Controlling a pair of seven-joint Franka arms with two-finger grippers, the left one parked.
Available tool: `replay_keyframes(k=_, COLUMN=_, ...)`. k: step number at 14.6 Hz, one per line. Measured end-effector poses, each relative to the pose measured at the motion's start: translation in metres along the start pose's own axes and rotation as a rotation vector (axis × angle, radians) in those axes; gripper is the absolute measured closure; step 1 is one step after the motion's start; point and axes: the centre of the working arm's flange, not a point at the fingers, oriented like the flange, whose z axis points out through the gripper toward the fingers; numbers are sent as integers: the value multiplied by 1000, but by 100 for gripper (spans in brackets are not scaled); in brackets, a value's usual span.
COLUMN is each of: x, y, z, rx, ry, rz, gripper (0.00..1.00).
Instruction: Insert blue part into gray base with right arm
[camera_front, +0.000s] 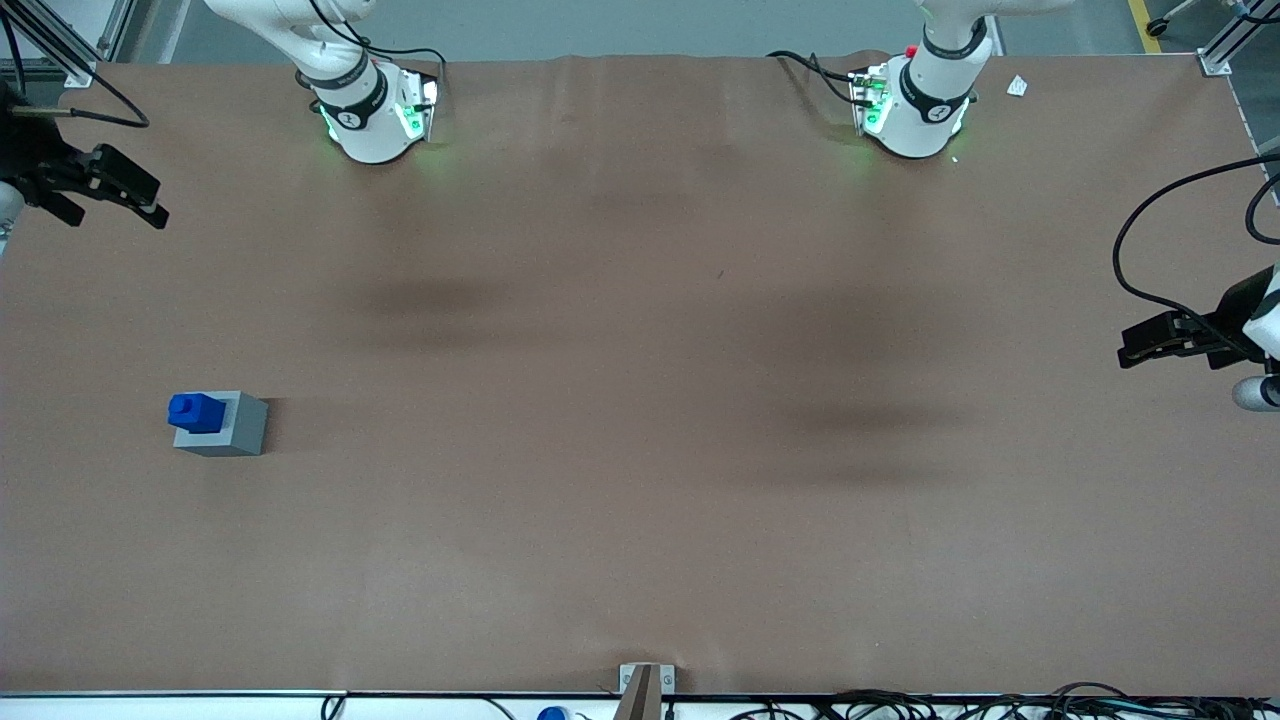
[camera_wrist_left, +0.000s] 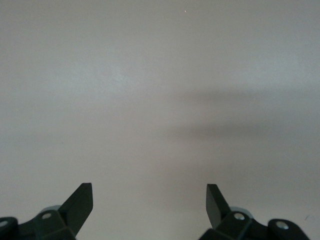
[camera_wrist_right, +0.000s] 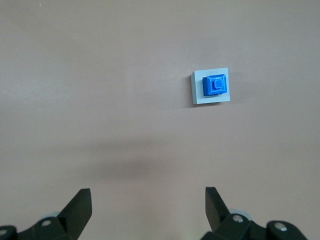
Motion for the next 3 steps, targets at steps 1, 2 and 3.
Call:
replay_keyframes(k=1, x=0, y=1, z=-4, rx=0, ry=7, rz=1, gripper=0)
replay_keyframes(k=2, x=1, y=1, z=-9, rx=1, ry=18, rz=1, gripper=0)
replay_keyframes(k=3, x=2, y=1, z=-14, rx=1, ry=30, rz=1, gripper=0)
